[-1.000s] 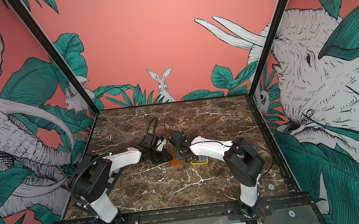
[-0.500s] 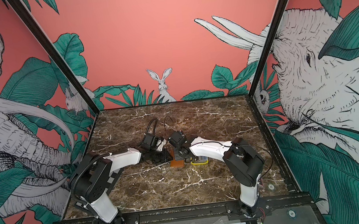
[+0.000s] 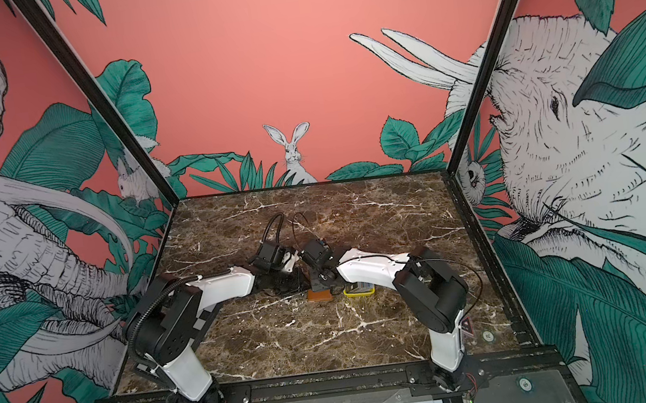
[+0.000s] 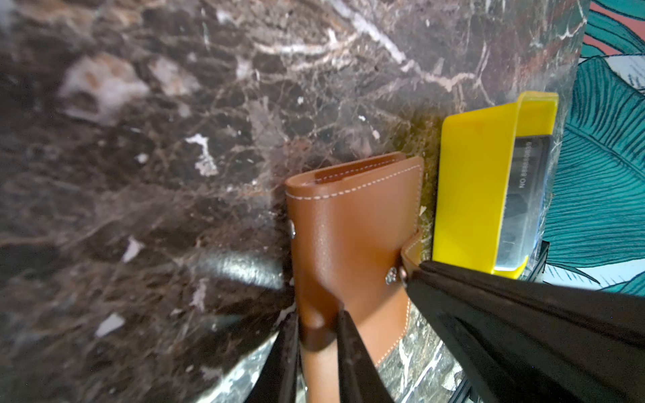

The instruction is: Put the credit cards into the card holder

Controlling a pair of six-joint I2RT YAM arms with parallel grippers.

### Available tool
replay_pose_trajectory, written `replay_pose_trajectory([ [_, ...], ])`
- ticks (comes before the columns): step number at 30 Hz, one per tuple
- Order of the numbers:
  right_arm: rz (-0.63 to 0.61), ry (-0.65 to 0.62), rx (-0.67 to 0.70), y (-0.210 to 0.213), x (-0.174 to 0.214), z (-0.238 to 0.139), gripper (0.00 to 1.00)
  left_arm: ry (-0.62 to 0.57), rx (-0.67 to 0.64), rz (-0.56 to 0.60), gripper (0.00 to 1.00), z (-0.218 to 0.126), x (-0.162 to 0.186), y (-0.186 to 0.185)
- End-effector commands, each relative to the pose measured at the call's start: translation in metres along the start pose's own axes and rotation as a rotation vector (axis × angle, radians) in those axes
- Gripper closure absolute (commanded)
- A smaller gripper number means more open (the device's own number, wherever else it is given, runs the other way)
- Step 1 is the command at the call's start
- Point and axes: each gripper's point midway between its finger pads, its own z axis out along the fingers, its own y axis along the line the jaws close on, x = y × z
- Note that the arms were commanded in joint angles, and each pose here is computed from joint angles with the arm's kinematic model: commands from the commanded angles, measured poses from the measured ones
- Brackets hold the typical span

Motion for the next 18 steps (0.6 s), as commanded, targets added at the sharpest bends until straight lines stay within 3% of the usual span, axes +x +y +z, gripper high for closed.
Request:
replay_pose_trajectory([
  [1,-0.006,0.005,-0.006,0.0058,-0.0014,0.0038,1.0,0.011,0.01,0.002,0.78,0.0002,0.0046,-0.003],
  [18,-0.004,0.025,-0.026,0.0105,0.0036,0.0133,1.0,0.015,0.008,0.003,0.78,0.0008,0.0067,-0.0026],
])
